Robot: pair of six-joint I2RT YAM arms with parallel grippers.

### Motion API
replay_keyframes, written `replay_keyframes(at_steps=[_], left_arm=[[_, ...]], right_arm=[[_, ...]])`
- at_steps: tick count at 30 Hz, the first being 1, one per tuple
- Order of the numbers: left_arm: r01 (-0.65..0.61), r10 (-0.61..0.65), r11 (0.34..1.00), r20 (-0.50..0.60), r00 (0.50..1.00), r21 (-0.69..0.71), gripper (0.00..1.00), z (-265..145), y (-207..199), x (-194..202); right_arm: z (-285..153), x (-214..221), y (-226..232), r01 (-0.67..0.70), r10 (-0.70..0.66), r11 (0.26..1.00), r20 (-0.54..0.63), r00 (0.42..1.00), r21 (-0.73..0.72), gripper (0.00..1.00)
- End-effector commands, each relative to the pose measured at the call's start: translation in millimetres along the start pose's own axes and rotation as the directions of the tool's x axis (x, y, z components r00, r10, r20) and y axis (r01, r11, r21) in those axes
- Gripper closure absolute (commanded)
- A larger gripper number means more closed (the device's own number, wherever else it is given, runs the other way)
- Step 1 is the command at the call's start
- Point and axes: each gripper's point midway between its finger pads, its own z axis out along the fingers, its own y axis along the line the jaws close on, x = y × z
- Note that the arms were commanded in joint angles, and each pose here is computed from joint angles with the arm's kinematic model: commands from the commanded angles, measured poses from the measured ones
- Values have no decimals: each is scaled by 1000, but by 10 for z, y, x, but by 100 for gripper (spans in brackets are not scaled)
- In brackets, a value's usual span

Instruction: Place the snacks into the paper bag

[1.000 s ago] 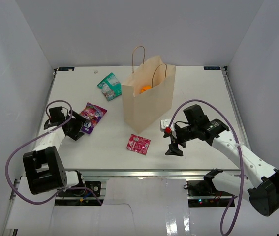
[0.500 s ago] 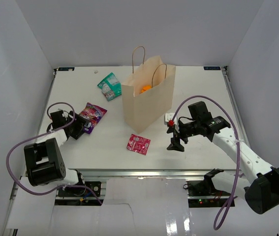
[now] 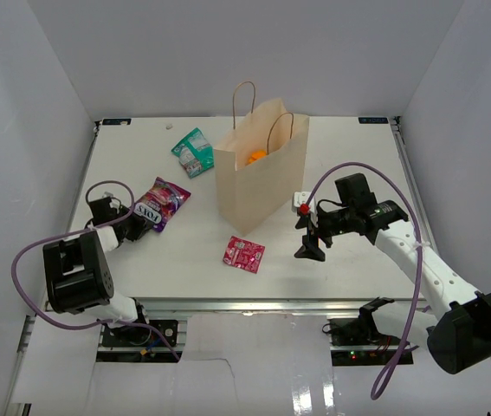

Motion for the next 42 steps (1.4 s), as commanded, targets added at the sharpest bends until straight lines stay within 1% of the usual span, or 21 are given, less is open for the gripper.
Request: replay_keyframes(at_steps=[1,4,5,6,7,10,14,17,19,23,26,29,30,33,34,36,37,38,39,40,42], left_arm=[[-19,20,999,5,1000,-40,82,-47,126,27],[-31,31,999,24,999,-12,88,-80,30,-54],[-33,33,999,31,999,-1,95,-96,-14,-83],[-37,36,999,40,999,15,99,-118,-72,-114],[-40,38,998,59,998,43,100,-155,-188,-199],[-71,53,990,138,989,124,100,-361,-546,-452],[-72,18,973,236,972,221,100,-689,-966,-715],[-87,19,966,267,964,245,100,-803,-1132,-843],[-79,8,962,263,965,260,100,-858,-1205,-868],[-100,0,940,292,957,326,100,-1046,-1496,-1008],[-147,16,913,327,945,381,100,-1262,-1824,-1143],[-203,37,876,358,933,437,100,-1499,-2178,-1237],[-233,49,854,374,926,465,100,-1628,-2358,-1265],[-275,67,804,379,923,527,100,-1850,-2683,-1226],[-305,76,772,395,915,558,100,-2017,-2875,-1237],[-323,103,734,372,922,597,100,-2112,-3106,-1139],[-356,117,693,389,914,627,100,-2317,-3325,-1143],[-354,140,684,361,922,638,100,-2300,-3402,-1094],[-366,163,659,350,923,657,100,-2360,-3538,-1007],[-400,177,614,375,910,680,100,-2567,-3736,-1007],[-409,211,579,355,911,706,100,-2634,-3918,-892]], right_arm=[[-49,-159,-63,22,-22,1000,41,999,10,12],[-57,-164,-80,23,-23,1000,43,999,16,12],[-65,-166,-79,23,-24,1000,44,999,18,12],[-65,-166,-81,23,-24,1000,43,999,17,12],[-69,-168,-83,24,-25,1000,43,999,19,12],[-77,-172,-89,28,-29,999,44,999,24,12],[-86,-189,-107,27,-28,999,52,998,26,12],[-86,-198,-115,27,-28,999,54,998,26,13],[-87,-210,-116,27,-28,999,57,998,25,13],[-98,-233,-118,29,-31,999,62,998,27,13],[-100,-235,-122,27,-29,999,63,998,27,13],[-99,-240,-127,27,-29,999,64,998,28,13],[-102,-238,-130,24,-26,999,64,998,29,13],[-103,-228,-135,24,-26,999,61,998,32,13],[-103,-225,-142,23,-25,999,61,998,33,13],[-101,-220,-139,20,-22,999,60,998,32,13],[-101,-220,-140,22,-24,999,60,998,33,13],[-103,-218,-143,21,-23,999,60,998,34,13],[-99,-210,-142,19,-21,999,59,998,32,13],[-96,-207,-143,18,-19,999,58,998,32,13],[-93,-206,-141,16,-18,999,59,998,30,13]])
